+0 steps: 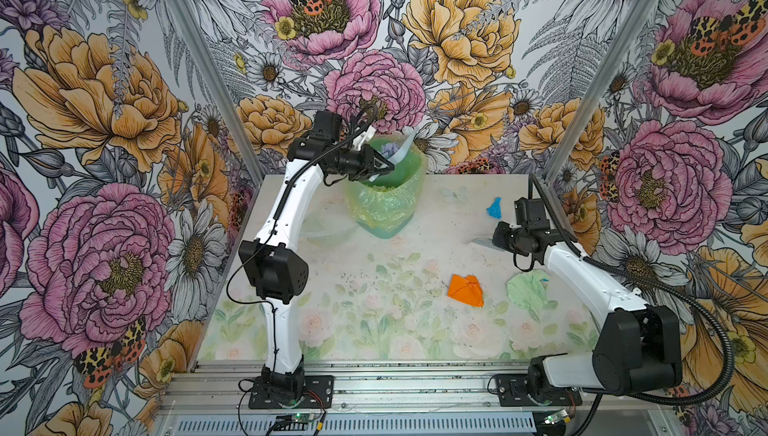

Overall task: Sweep away the paper scraps from the table
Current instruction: 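Tilt the dustpan over the bin with the left gripper to dump the scraps, then lower the empty dustpan toward the orange scrap while the right brush moves behind it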

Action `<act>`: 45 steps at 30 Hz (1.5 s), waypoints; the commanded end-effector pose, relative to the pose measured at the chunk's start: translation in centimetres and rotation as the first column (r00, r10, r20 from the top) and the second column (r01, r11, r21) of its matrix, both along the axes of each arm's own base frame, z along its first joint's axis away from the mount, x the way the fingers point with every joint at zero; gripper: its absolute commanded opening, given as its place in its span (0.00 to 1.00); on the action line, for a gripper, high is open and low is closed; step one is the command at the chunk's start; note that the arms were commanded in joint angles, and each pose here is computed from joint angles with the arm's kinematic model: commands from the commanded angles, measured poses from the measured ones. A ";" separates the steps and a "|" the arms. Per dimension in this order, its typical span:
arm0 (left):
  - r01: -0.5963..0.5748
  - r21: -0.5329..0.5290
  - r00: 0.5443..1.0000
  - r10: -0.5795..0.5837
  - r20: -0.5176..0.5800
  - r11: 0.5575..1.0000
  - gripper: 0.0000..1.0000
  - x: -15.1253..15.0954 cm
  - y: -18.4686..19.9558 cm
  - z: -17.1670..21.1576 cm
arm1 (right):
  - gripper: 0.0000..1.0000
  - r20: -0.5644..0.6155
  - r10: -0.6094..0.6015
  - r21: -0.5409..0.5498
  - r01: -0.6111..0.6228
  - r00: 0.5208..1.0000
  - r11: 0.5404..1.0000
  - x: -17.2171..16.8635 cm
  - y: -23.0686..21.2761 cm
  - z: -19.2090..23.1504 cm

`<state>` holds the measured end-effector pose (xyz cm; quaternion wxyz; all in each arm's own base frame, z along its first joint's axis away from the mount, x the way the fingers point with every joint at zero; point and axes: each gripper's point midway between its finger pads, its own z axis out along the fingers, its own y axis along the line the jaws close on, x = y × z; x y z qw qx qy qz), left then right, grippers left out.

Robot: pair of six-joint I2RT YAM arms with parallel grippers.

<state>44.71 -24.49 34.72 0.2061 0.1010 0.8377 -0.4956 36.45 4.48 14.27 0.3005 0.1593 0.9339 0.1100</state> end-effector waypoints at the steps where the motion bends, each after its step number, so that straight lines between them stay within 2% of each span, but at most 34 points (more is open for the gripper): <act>1: 0.033 -0.052 0.999 -0.031 0.038 0.998 0.23 -0.5 -0.2 1.8 | 0.00 0.019 0.009 -0.006 -0.009 1.000 1.000 -0.1 -0.1 0.4; 15: 0.093 -0.170 0.996 -0.095 0.001 0.981 0.24 -0.9 -1.4 2.5 | 0.00 0.015 0.012 -0.004 -0.012 1.000 1.000 0.0 -0.1 0.3; 38: 0.102 -0.216 0.995 -0.105 -0.002 0.971 0.24 -1.1 -1.6 3.5 | 0.00 0.008 0.016 -0.003 -0.016 1.000 1.000 0.1 0.0 0.1; 45: 0.108 -0.266 0.994 -0.111 0.003 0.958 0.24 -0.9 -1.5 4.2 | 0.00 0.006 0.012 -0.001 -0.012 1.000 1.000 0.1 0.0 0.0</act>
